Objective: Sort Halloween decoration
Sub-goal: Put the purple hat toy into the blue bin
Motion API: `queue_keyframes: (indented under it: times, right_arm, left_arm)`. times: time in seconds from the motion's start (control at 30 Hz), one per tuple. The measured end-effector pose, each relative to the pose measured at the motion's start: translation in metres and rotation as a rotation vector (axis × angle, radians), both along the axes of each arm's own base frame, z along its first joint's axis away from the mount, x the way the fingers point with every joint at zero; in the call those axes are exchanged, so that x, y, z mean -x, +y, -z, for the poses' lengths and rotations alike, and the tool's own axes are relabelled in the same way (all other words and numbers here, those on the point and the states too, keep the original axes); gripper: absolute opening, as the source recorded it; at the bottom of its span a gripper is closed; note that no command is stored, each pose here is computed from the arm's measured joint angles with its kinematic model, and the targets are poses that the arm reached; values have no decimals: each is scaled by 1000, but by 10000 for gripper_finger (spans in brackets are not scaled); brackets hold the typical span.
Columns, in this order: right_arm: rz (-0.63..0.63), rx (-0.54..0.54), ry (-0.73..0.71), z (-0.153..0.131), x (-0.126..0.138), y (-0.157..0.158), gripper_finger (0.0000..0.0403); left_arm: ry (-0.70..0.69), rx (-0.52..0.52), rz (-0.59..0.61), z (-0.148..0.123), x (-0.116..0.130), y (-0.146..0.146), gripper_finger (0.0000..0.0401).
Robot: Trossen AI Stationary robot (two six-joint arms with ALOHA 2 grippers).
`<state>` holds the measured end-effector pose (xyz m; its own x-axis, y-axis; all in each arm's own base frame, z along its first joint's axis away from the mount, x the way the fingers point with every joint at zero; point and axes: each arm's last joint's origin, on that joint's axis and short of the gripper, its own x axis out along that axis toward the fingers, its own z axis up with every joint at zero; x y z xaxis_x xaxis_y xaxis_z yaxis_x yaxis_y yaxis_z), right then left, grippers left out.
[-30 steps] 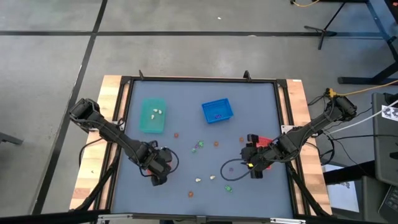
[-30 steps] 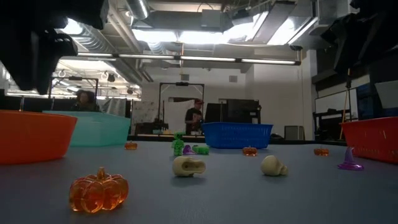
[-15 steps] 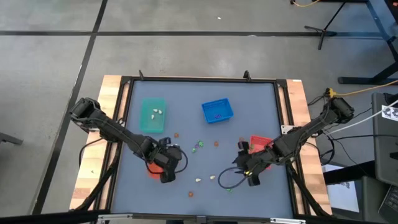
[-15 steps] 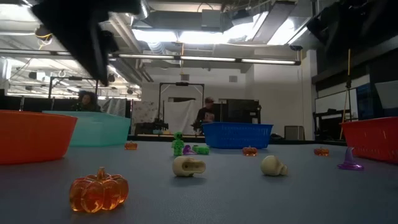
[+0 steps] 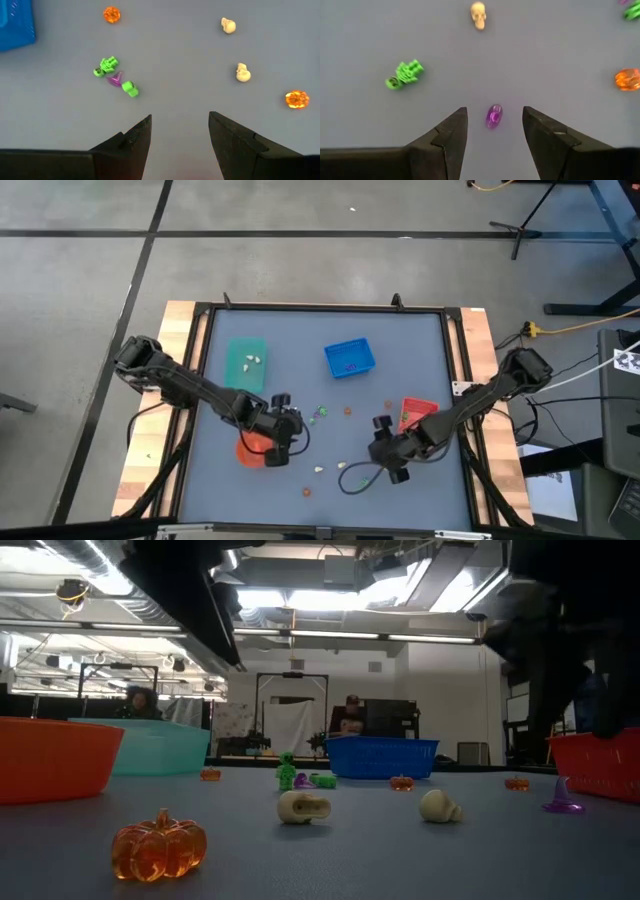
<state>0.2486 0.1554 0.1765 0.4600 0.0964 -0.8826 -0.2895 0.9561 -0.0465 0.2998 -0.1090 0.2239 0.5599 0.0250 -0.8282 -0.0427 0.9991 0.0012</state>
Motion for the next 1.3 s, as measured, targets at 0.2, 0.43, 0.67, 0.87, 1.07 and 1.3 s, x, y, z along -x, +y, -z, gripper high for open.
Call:
queue_keyframes:
  times: [0.2, 0.43, 0.67, 0.87, 1.07, 1.3]
  right_arm:
    - [3, 35, 44, 17, -4, 3, 188]
    - [11, 58, 43, 26, -8, 4, 188]
    - [11, 65, 52, 29, -8, 4, 188]
    - [11, 65, 52, 29, -8, 4, 188]
    - [11, 65, 52, 29, -8, 4, 182]
    - [15, 73, 47, 29, -8, 4, 126]
  left_arm:
    - [1, -24, 18, 0, -2, 5, 180]
    - [2, -25, 14, 0, -2, 7, 180]
    - [1, -24, 14, 0, -2, 7, 180]
    - [2, -24, 14, 0, -2, 7, 180]
    - [2, -24, 13, 0, -2, 7, 180]
    - [2, -23, 12, 0, -2, 7, 180]
